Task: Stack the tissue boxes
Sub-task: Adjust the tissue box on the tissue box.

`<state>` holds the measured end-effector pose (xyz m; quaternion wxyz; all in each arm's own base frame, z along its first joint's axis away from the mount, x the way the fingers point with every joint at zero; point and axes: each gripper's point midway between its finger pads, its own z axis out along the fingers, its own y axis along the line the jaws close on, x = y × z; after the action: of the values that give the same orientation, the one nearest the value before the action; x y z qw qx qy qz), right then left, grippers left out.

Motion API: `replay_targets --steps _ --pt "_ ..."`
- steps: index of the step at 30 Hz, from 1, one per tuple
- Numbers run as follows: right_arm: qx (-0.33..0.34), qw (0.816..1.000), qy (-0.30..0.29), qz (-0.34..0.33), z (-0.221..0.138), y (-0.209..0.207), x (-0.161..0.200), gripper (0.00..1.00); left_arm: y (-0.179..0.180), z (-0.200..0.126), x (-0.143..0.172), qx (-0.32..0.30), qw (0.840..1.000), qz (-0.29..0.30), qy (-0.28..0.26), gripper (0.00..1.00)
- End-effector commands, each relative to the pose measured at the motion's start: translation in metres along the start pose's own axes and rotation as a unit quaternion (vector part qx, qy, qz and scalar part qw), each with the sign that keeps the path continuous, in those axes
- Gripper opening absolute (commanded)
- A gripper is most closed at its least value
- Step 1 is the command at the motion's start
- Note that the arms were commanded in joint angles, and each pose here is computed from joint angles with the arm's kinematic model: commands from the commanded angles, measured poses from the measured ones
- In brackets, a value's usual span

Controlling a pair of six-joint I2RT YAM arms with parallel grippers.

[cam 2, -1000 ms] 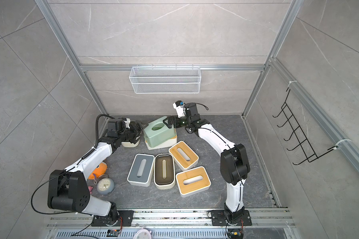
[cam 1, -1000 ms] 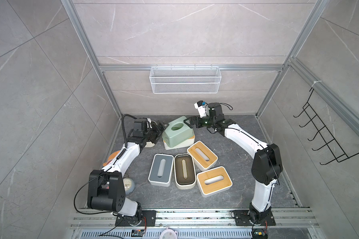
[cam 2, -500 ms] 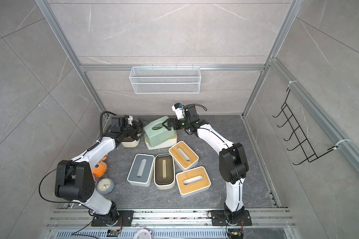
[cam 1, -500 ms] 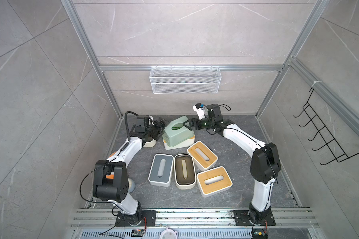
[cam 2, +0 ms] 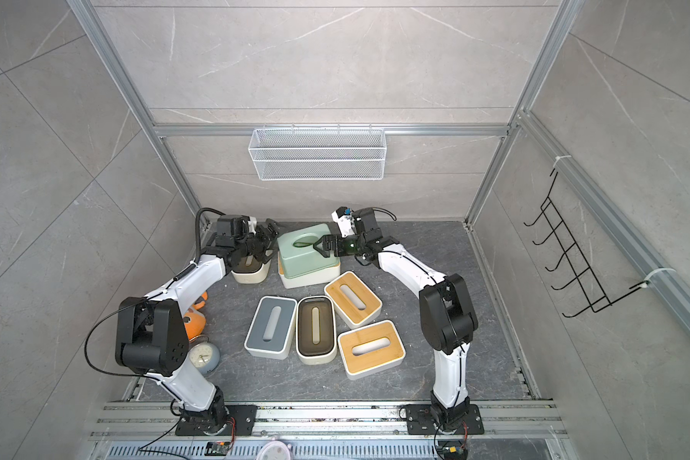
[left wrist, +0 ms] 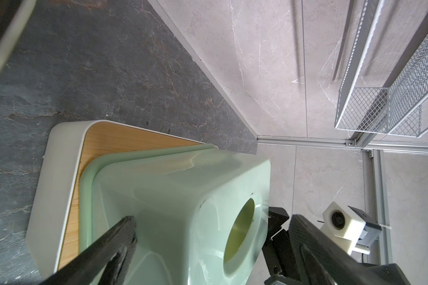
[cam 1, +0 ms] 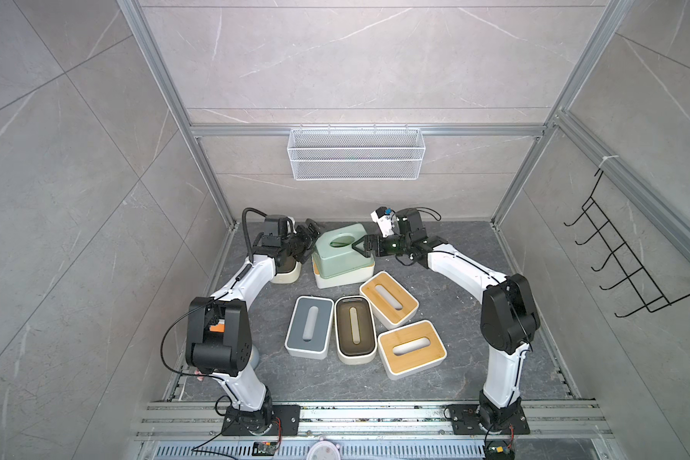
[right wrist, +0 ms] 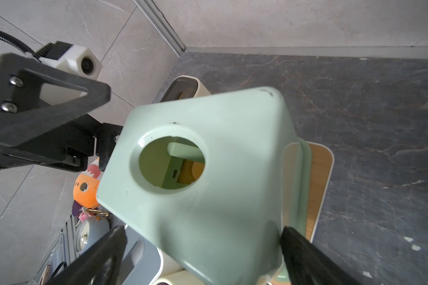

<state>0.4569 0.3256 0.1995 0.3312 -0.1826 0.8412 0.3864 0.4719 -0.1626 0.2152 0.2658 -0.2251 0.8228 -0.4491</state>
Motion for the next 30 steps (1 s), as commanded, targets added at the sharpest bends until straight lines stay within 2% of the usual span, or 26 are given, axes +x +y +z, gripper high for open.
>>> replay_targets --steps 1,30 --pt "-0.013 1.000 -0.022 -0.004 -0.013 0.019 -0.011 1.00 -0.014 0.003 -0.004 0.014 1.000 0.014 0.006 1.00" --pt "-0.001 0.999 -0.031 0.036 0.006 0.020 -0.020 1.00 -0.007 0.015 -0.020 0.011 1.000 0.000 0.010 1.00"
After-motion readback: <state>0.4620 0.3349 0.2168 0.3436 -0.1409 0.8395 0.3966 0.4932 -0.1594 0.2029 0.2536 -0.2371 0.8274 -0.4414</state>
